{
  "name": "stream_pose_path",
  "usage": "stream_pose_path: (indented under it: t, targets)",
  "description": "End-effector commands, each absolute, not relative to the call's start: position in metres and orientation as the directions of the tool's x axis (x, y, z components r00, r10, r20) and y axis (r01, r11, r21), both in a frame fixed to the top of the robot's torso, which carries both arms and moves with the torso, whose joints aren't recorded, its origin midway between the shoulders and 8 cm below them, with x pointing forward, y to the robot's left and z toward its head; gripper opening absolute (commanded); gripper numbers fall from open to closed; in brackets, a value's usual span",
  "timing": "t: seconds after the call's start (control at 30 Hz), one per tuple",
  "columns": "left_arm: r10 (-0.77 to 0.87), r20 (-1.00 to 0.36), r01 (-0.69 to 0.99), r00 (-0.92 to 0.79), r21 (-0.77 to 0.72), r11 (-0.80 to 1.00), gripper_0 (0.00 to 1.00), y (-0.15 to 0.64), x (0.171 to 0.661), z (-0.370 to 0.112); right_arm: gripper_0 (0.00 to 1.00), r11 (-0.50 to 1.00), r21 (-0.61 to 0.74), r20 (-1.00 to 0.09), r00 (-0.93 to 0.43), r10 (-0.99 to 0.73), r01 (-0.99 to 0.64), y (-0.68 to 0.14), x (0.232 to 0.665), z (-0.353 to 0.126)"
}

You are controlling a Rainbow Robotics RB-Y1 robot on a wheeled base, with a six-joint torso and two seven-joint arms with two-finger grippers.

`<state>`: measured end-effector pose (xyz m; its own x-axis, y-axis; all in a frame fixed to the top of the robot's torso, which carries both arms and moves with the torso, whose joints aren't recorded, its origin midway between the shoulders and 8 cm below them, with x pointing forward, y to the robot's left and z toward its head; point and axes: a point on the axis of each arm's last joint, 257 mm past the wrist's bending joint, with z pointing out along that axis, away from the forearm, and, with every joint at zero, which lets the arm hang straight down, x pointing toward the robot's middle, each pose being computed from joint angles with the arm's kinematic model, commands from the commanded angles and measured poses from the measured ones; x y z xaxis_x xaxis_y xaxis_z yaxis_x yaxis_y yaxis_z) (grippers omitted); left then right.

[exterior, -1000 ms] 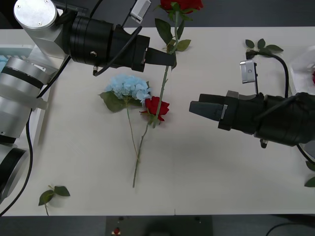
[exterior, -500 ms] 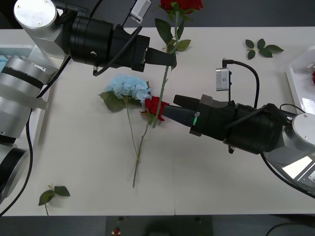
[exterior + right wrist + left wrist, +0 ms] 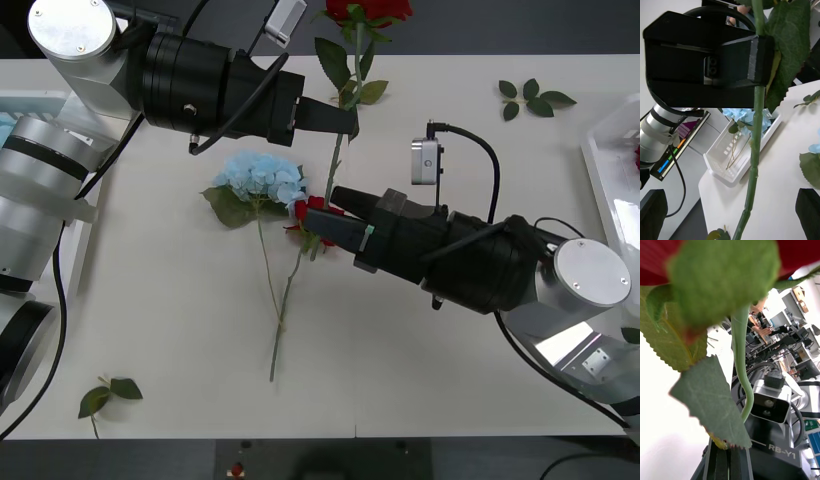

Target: Put the red flowers into the right box and the blue flowers into the left box

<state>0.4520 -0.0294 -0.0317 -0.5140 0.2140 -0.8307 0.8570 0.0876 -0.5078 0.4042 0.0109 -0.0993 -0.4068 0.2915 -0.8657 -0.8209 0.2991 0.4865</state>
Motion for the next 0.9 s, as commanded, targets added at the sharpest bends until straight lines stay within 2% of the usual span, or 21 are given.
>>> stream_pose_path:
  t: [0.03,0.13,0.23,0.3,0.43,0.47,0.5,0.57,0.7,0.9]
  targets:
    - [0.222,-0.878,0.904,-0.424,-0.425,0.049,0.0,-0.036,0.446,-0.006,1.0,0.293,0.439,-0.887,-0.357,0.293,-0.849,0.022,0.412,-0.086]
    - [0.222,-0.878,0.904,-0.424,-0.425,0.049,0.0,-0.036,0.446,-0.006,0.99,0.293,0.434,-0.889,-0.352,0.294,-0.852,0.029,0.416,-0.086]
    - [0.222,-0.878,0.904,-0.424,-0.425,0.049,0.0,-0.036,0.446,-0.006,0.88,0.288,0.436,-0.886,-0.35,0.304,-0.853,0.033,0.418,-0.082]
    - [0.222,-0.878,0.904,-0.424,-0.425,0.049,0.0,-0.036,0.446,-0.006,0.75,0.284,0.436,-0.885,-0.349,0.309,-0.854,0.034,0.419,-0.079]
    - [0.222,-0.878,0.904,-0.424,-0.425,0.049,0.0,-0.036,0.446,-0.006,0.37,0.288,0.434,-0.887,-0.348,0.305,-0.854,0.033,0.42,-0.079]
    - [0.222,-0.878,0.904,-0.424,-0.425,0.049,0.0,-0.036,0.446,-0.006,0.31,0.288,0.432,-0.888,-0.347,0.302,-0.855,0.033,0.419,-0.079]
    - [0.222,-0.878,0.904,-0.424,-0.425,0.049,0.0,-0.036,0.446,-0.006,0.2,0.289,0.434,-0.888,-0.35,0.3,-0.853,0.032,0.419,-0.081]
    - [0.222,-0.878,0.904,-0.424,-0.425,0.049,0.0,-0.036,0.446,-0.006,0.1,0.291,0.432,-0.89,-0.349,0.294,-0.854,0.031,0.42,-0.082]
    - [0.222,-0.878,0.904,-0.424,-0.425,0.049,0.0,-0.036,0.446,-0.006,0.01,0.294,0.433,-0.89,-0.353,0.289,-0.852,0.028,0.42,-0.084]
    - [0.222,-0.878,0.904,-0.424,-0.425,0.049,0.0,-0.036,0.446,-0.006,0.0,0.302,0.427,-0.896,-0.353,0.271,-0.852,0.023,0.42,-0.089]
